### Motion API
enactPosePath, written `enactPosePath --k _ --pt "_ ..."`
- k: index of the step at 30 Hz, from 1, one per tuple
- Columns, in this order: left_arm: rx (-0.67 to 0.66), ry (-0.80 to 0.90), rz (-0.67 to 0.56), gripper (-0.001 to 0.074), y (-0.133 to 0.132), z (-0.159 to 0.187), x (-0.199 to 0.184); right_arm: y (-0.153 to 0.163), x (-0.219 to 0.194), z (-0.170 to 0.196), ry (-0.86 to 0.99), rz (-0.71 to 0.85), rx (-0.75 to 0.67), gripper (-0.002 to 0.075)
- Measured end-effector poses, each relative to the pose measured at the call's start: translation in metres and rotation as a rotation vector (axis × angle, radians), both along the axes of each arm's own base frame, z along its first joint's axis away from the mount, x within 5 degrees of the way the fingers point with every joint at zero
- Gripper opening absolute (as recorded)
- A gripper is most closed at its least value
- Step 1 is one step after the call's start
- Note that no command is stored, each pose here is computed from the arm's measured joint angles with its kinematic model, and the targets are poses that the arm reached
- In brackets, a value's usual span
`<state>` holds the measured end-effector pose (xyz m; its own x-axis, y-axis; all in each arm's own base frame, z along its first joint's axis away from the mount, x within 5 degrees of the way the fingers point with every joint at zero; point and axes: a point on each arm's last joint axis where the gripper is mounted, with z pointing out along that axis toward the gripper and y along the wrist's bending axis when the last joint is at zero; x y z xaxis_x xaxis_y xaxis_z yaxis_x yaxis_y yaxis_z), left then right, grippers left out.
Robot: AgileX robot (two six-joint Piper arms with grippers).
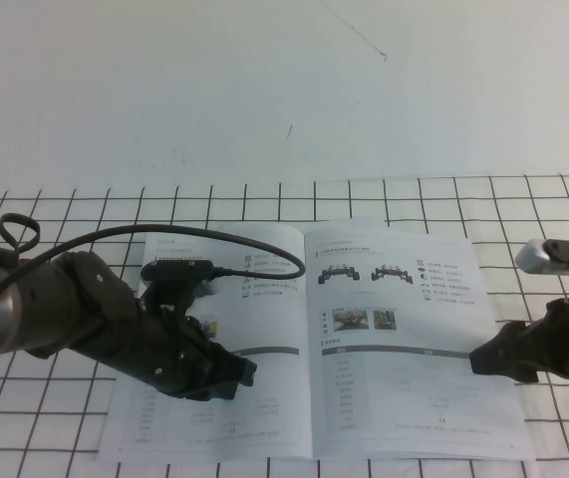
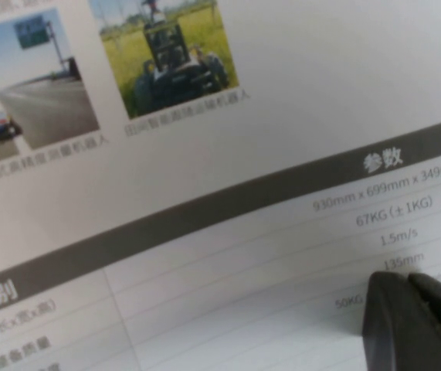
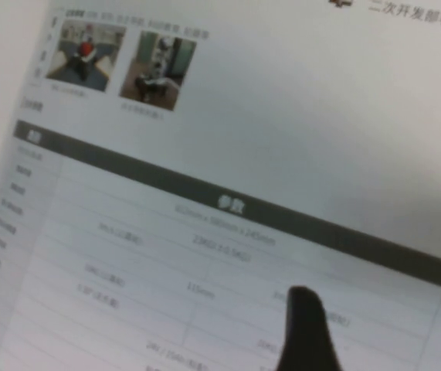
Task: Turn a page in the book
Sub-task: Open the closed book
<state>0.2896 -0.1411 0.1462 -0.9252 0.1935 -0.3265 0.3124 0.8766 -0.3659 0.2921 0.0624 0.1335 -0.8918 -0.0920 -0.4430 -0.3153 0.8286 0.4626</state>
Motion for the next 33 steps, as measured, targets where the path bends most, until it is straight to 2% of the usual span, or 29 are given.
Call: enactPosePath --k 17,33 --pt "0.001 0.000 -0.001 -0.0002 0.000 0.000 0.000 0.002 0.004 -0.010 -0.008 0.033 0.011 0.0440" --pt "0.004 -0.002 -0.006 -0.0002 0.001 -0.001 0.000 0.024 0.007 0.012 -0.114 0.155 0.329 0.0442"
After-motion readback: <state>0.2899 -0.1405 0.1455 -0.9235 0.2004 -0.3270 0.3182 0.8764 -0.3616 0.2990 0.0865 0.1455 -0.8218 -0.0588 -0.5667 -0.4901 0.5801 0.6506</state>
